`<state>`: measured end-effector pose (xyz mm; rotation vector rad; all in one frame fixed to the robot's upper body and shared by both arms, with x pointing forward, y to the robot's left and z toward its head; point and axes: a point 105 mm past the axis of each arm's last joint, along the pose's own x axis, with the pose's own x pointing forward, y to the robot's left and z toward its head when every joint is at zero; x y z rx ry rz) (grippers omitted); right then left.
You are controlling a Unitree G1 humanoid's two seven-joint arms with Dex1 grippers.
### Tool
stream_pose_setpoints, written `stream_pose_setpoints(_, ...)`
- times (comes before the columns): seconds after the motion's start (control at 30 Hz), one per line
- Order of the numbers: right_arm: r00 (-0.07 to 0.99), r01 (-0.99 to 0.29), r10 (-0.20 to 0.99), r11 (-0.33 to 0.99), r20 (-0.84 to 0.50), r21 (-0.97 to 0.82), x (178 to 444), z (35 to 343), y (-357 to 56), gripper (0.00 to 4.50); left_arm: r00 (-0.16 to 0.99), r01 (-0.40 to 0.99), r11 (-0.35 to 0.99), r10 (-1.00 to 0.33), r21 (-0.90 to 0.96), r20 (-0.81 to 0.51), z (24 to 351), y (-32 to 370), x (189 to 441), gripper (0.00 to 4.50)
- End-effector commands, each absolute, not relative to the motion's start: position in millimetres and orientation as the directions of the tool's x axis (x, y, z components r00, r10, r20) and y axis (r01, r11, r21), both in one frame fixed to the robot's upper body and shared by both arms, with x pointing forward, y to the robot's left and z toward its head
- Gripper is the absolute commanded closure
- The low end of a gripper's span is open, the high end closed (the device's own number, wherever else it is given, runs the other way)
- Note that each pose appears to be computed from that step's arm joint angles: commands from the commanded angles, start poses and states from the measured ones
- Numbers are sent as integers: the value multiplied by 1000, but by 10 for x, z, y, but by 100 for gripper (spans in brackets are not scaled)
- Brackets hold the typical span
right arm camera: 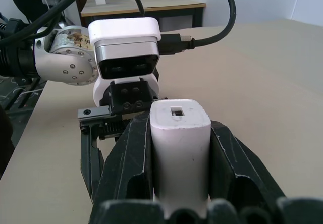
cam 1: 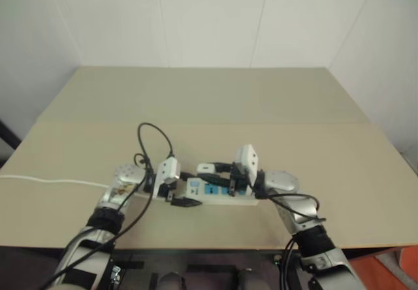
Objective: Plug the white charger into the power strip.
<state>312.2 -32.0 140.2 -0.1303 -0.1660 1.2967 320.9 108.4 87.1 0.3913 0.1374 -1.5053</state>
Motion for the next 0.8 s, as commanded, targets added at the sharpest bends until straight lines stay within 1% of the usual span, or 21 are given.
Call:
stream_pose_setpoints(0.03,267,-933,960,279,85,-228,3122,1492,-318,334,72,983,10,-941,183,-332,908,1084,3210,120)
stream_pose_setpoints(0.47,267,-934,959,281,93,-219,3120,1448,-313,334,74,983,12,-940,184,-332,916,1084,3221,120)
stream_pose_setpoints(0.8,252,-941,965,261,69,-214,3094,1380,-299,334,77,982,14,-939,186,-335,921,1094,3225,120)
